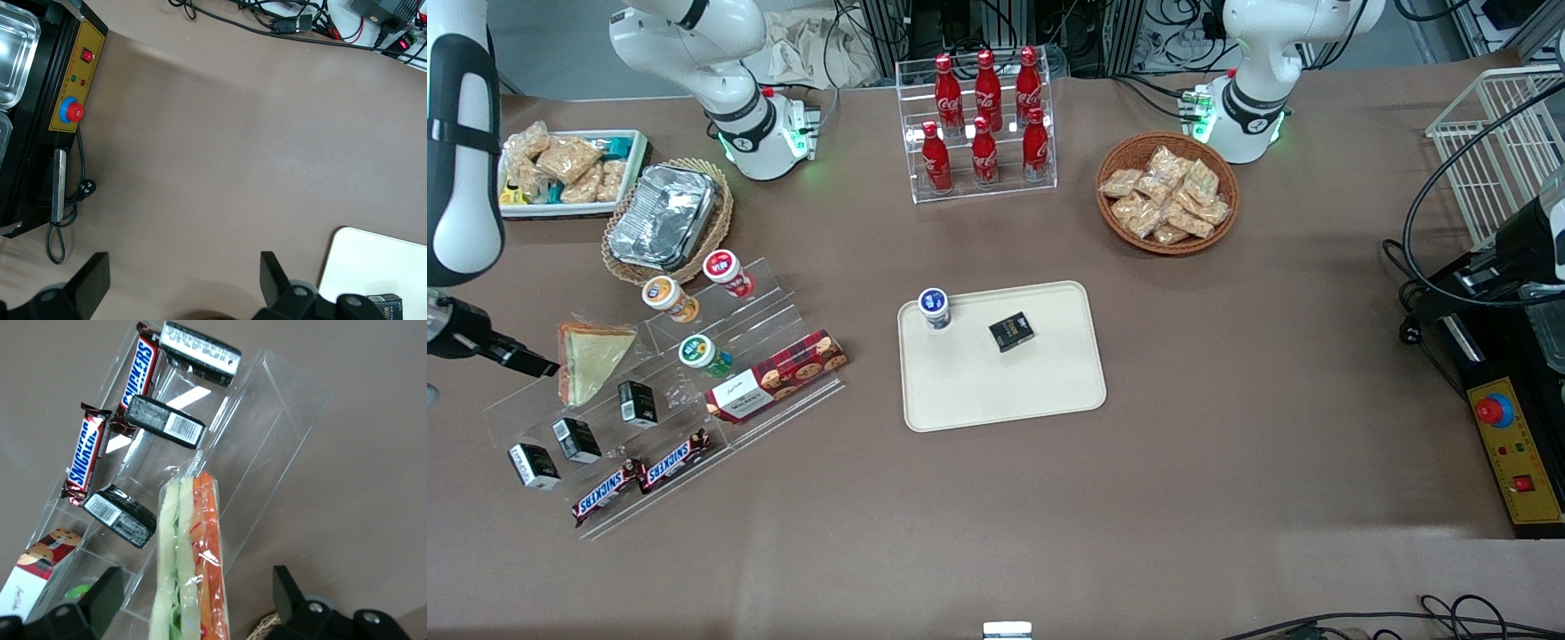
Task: Place sandwich on tray
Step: 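Close the right gripper on the wrapped sandwich and lift it from the rack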
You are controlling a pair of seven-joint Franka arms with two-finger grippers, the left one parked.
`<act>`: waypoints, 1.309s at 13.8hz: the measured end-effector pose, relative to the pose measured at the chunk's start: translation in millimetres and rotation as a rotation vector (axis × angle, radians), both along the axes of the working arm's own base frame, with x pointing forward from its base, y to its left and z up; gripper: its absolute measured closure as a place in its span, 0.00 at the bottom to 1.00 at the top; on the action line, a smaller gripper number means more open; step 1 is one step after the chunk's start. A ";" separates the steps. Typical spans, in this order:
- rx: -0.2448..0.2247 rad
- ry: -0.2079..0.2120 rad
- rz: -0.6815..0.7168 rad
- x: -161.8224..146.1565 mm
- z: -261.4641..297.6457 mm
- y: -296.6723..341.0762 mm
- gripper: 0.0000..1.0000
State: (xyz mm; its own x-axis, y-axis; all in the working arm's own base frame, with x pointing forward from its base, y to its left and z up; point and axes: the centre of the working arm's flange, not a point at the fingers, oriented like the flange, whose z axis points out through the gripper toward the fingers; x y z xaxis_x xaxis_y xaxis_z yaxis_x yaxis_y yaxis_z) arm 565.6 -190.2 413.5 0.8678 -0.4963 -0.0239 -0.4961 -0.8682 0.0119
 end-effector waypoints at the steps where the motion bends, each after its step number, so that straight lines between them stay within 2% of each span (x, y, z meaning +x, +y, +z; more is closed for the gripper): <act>1: 0.001 0.004 0.000 -0.4 -5.6 1.1 0.00; 6: 0.011 0.038 0.002 -10.7 -34.6 6.2 0.00; 11: 0.012 0.048 0.012 -15.7 -52.4 14.1 0.03; 12: 0.014 0.054 0.018 -16.5 -56.5 17.9 0.08; 13: 0.013 0.057 0.022 -16.4 -59.6 20.5 0.08; 14: 0.012 0.058 0.024 -15.8 -61.7 21.6 0.15; 17: 0.010 0.061 0.029 -14.8 -64.1 23.9 0.50; 18: 0.010 0.061 0.033 -14.1 -64.1 26.2 0.56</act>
State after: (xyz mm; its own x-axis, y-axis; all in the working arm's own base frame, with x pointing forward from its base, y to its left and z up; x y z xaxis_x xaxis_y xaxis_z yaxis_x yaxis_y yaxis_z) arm 551.4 -164.0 349.4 0.8804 -0.4671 -0.0823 -0.4661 -0.8842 0.0325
